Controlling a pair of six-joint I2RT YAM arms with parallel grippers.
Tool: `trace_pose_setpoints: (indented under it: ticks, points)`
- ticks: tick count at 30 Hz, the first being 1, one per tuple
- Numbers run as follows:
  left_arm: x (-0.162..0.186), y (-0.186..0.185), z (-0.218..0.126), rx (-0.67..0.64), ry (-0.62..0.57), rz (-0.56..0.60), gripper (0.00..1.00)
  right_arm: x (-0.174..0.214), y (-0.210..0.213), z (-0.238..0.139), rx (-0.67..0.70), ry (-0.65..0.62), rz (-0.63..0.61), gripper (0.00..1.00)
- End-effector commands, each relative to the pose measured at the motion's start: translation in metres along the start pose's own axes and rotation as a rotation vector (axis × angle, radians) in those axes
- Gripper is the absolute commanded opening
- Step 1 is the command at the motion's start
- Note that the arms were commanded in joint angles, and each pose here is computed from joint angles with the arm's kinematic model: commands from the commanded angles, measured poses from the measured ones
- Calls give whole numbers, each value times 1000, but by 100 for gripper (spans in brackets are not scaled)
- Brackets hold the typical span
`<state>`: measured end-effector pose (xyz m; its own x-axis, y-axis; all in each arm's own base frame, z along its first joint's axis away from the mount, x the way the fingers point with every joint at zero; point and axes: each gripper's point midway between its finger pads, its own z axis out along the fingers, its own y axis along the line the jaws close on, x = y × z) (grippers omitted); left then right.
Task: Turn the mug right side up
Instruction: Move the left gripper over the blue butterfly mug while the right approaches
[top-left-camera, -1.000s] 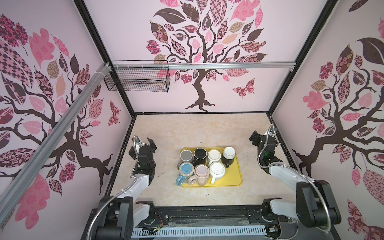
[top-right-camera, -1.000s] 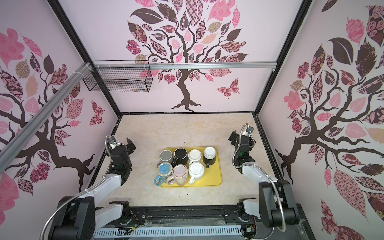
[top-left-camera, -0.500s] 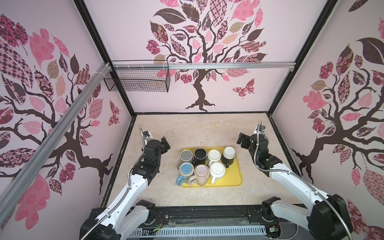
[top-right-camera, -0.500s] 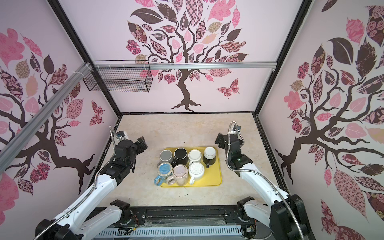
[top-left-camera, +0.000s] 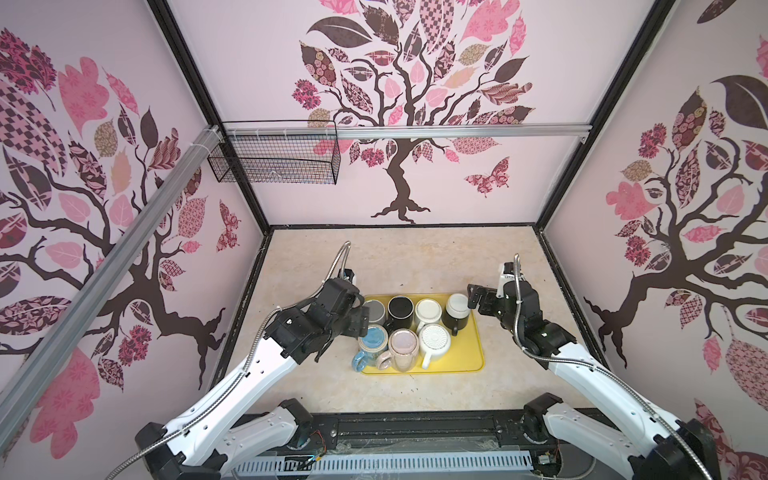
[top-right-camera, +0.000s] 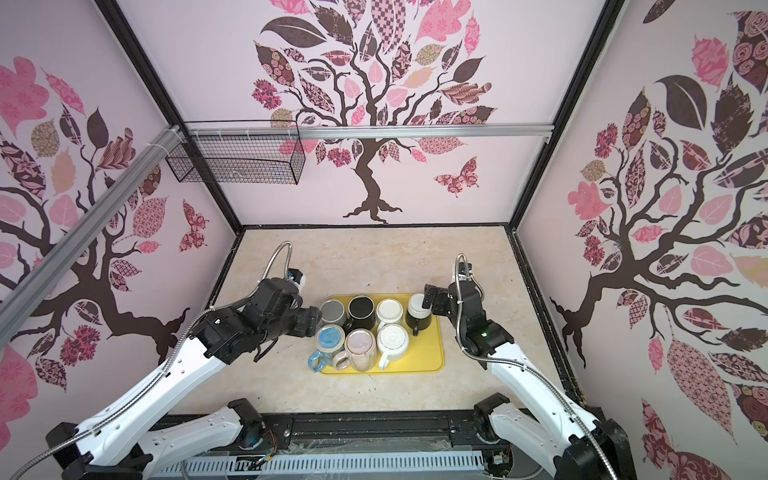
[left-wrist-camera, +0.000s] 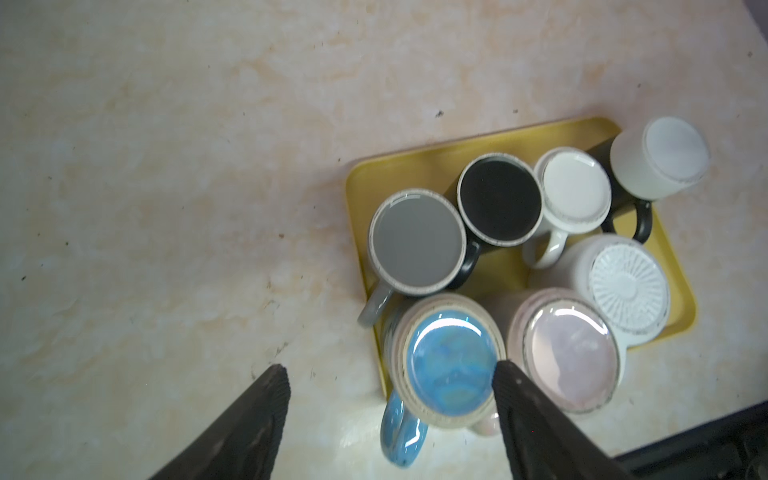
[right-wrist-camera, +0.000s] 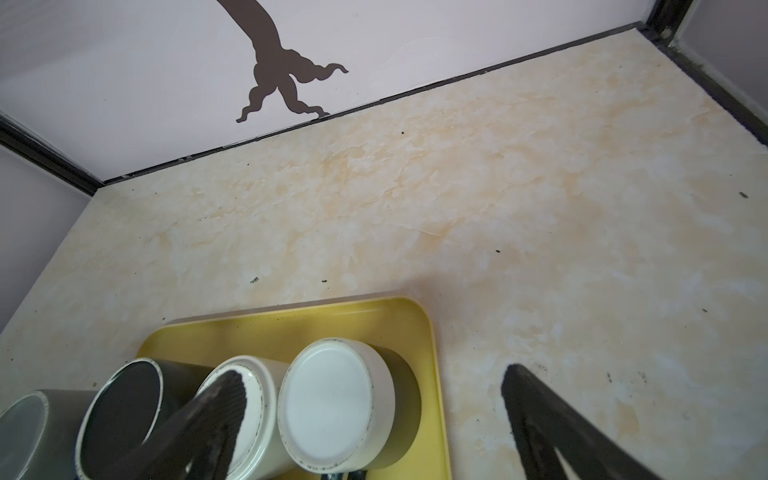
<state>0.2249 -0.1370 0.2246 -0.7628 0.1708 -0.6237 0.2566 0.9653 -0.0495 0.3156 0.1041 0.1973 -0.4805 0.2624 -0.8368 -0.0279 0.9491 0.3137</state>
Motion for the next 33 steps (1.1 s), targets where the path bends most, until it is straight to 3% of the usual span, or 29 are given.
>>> trace_pose_setpoints:
  ticks: [1, 5, 17, 25, 33]
  points:
    - [23, 14, -37, -9, 91, 81, 73, 2, 6, -4, -37, 3, 8, 100]
    - [40, 9, -38, 39, 159, 118, 63, 6, 8, -2, -55, 2, 23, 100]
    - [64, -16, -18, 156, 273, 117, 62, 12, 10, 2, -73, 1, 33, 100]
    - [60, -34, -6, 165, 296, 121, 62, 15, 12, 5, -86, 2, 35, 100]
    - [64, -58, 26, 103, 322, 222, 66, 18, 13, 8, -90, 5, 31, 100]
